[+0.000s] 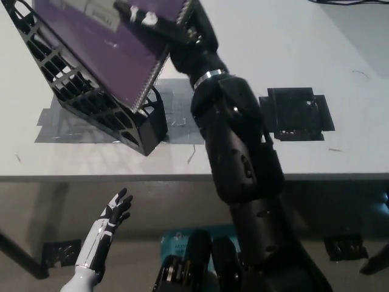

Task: A shelf with a book inside it is placed on the center of the desk infront of the robot. The robot uses its right hand to grab the book, take it out and hand it to a person.

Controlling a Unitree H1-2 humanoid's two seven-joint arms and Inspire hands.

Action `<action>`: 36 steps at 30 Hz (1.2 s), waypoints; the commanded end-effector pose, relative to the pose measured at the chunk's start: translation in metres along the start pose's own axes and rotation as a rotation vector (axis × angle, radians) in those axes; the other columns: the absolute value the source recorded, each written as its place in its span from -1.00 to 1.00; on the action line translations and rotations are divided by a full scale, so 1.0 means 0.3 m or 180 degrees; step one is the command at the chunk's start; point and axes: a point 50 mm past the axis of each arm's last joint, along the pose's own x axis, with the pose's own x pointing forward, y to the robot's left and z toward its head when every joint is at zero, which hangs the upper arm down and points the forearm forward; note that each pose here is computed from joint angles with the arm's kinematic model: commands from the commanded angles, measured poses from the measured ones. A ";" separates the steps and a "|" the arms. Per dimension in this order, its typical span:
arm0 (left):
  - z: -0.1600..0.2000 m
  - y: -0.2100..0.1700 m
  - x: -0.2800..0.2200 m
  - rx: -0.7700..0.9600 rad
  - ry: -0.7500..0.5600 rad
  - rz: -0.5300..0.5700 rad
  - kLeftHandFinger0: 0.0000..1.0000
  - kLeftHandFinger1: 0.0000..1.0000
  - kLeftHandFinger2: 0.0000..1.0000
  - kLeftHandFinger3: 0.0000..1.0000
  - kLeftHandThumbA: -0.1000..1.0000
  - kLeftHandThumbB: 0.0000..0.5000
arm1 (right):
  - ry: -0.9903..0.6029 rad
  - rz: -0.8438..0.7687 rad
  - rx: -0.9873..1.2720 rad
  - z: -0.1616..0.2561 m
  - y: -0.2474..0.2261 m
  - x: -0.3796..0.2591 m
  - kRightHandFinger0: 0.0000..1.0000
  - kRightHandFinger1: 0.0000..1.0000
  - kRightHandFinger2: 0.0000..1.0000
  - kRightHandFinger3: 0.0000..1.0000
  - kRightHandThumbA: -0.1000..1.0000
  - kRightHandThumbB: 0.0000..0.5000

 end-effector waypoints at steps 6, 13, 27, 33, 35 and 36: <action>0.022 0.018 -0.002 0.0023 -0.0139 -0.0097 1.00 1.00 1.00 1.00 1.00 -0.17 | -0.0700 0.0231 0.1932 0.367 0.057 -0.027 -1.00 -1.00 -1.00 -1.00 1.00 -0.93; 0.029 0.020 0.003 0.0070 -0.0145 -0.0051 1.00 1.00 1.00 1.00 1.00 -0.11 | -0.0779 -0.0049 0.2085 0.413 -0.120 -0.062 -1.00 -1.00 -1.00 -1.00 1.00 -0.90; 0.024 0.023 -0.002 0.0087 -0.0130 -0.0045 1.00 1.00 1.00 1.00 1.00 -0.24 | -0.0564 -0.0966 0.2557 0.256 -0.430 -0.127 -1.00 -1.00 -1.00 -1.00 1.00 -1.00; 0.024 0.021 0.002 0.0056 -0.0147 -0.0053 1.00 1.00 1.00 1.00 1.00 -0.21 | -0.0375 -0.1329 0.2688 0.118 -0.530 -0.140 -1.00 -1.00 -1.00 -0.97 1.00 -1.00; 0.026 0.021 0.001 0.0047 -0.0145 -0.0044 1.00 1.00 1.00 1.00 0.99 -0.23 | -0.0282 -0.1504 0.2710 0.065 -0.562 -0.143 -1.00 -1.00 -1.00 -0.94 1.00 -0.99; 0.026 0.021 0.001 0.0045 -0.0142 -0.0041 1.00 1.00 1.00 1.00 0.99 -0.23 | -0.0268 -0.1538 0.2714 0.055 -0.567 -0.143 -1.00 -1.00 -1.00 -0.94 1.00 -0.99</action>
